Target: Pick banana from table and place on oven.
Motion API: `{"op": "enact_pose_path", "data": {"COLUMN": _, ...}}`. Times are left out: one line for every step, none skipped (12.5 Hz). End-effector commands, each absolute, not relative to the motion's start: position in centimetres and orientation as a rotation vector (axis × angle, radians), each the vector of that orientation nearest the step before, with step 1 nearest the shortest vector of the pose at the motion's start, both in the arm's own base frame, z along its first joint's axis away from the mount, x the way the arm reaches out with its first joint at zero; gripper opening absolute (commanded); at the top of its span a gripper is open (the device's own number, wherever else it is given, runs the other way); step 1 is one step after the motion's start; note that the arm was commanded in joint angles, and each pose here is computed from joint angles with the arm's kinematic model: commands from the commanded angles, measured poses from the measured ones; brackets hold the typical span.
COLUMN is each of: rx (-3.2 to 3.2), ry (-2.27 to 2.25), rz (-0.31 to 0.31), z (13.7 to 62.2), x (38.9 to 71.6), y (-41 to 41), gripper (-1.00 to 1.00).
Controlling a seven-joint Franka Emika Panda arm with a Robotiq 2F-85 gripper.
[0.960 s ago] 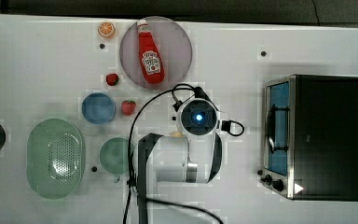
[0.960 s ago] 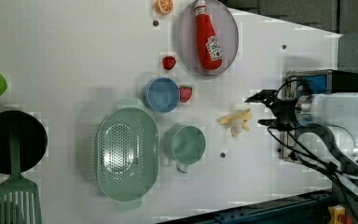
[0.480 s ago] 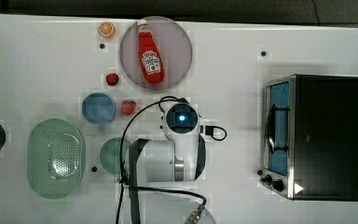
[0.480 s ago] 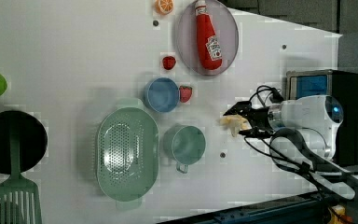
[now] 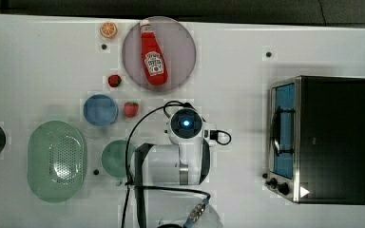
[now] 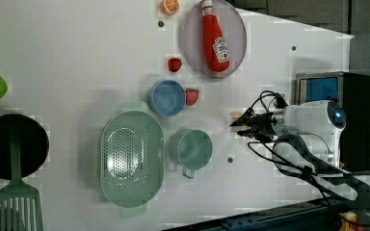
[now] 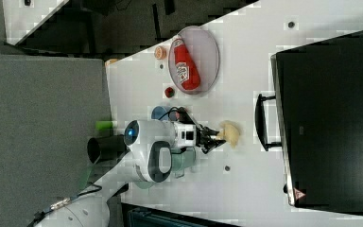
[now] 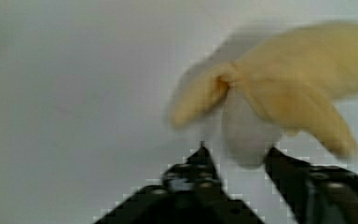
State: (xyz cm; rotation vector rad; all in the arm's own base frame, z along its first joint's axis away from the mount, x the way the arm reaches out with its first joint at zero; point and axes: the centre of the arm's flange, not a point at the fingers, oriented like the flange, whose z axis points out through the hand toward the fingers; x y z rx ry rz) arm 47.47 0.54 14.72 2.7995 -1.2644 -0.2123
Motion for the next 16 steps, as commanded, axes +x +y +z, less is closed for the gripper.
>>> {"op": "enact_pose_path", "data": {"rx": 2.805, "ry": -1.339, "rz": -0.116, "z": 16.4, "x": 48.7, "y": 0.7, "gripper": -0.59}}
{"op": "enact_pose_path", "data": {"rx": 2.810, "ry": -1.341, "rz": -0.099, "z": 17.0, "x": 48.9, "y": 0.7, "gripper": -0.59}}
{"op": "enact_pose_path", "data": {"rx": 2.822, "ry": -1.343, "rz": -0.066, "z": 18.2, "x": 49.3, "y": 0.8, "gripper": -0.59}}
{"op": "enact_pose_path", "data": {"rx": 2.837, "ry": -1.345, "rz": -0.021, "z": 20.0, "x": 49.8, "y": 0.9, "gripper": -0.59}}
{"op": "enact_pose_path", "data": {"rx": 2.853, "ry": -1.348, "rz": 0.030, "z": 22.3, "x": 50.2, "y": 1.1, "gripper": -0.59}}
{"op": "enact_pose_path", "data": {"rx": 2.864, "ry": -1.352, "rz": 0.075, "z": 25.0, "x": 50.7, "y": 1.1, "gripper": -0.59}}
{"op": "enact_pose_path", "data": {"rx": 2.868, "ry": -1.356, "rz": 0.104, "z": 27.9, "x": 51.1, "y": 1.0, "gripper": -0.59}}
{"op": "enact_pose_path", "data": {"rx": 2.867, "ry": -1.356, "rz": 0.107, "z": 30.9, "x": 51.2, "y": 1.0, "gripper": -0.59}}
{"op": "enact_pose_path", "data": {"rx": 2.859, "ry": -1.353, "rz": 0.087, "z": 33.8, "x": 51.2, "y": 1.0, "gripper": -0.59}}
{"op": "enact_pose_path", "data": {"rx": 2.845, "ry": -1.351, "rz": 0.049, "z": 36.8, "x": 51.0, "y": 0.9, "gripper": -0.59}}
{"op": "enact_pose_path", "data": {"rx": 2.830, "ry": -1.352, "rz": 0.009, "z": 40.0, "x": 50.6, "y": 0.6, "gripper": -0.59}}
{"op": "enact_pose_path", "data": {"rx": 2.816, "ry": -1.357, "rz": -0.020, "z": 43.3, "x": 50.4, "y": 0.3, "gripper": -0.59}}
{"op": "enact_pose_path", "data": {"rx": 2.803, "ry": -1.368, "rz": -0.045, "z": 46.4, "x": 50.1, "y": -0.2, "gripper": -0.59}}
{"op": "enact_pose_path", "data": {"rx": 2.790, "ry": -1.390, "rz": -0.059, "z": 49.2, "x": 50.0, "y": -1.0, "gripper": -0.59}}
{"op": "enact_pose_path", "data": {"rx": 2.773, "ry": -1.423, "rz": -0.073, "z": 51.6, "x": 50.0, "y": -2.2, "gripper": -0.59}}
{"op": "enact_pose_path", "data": {"rx": 2.757, "ry": -1.459, "rz": -0.082, "z": 53.4, "x": 50.1, "y": -3.8, "gripper": -0.59}}
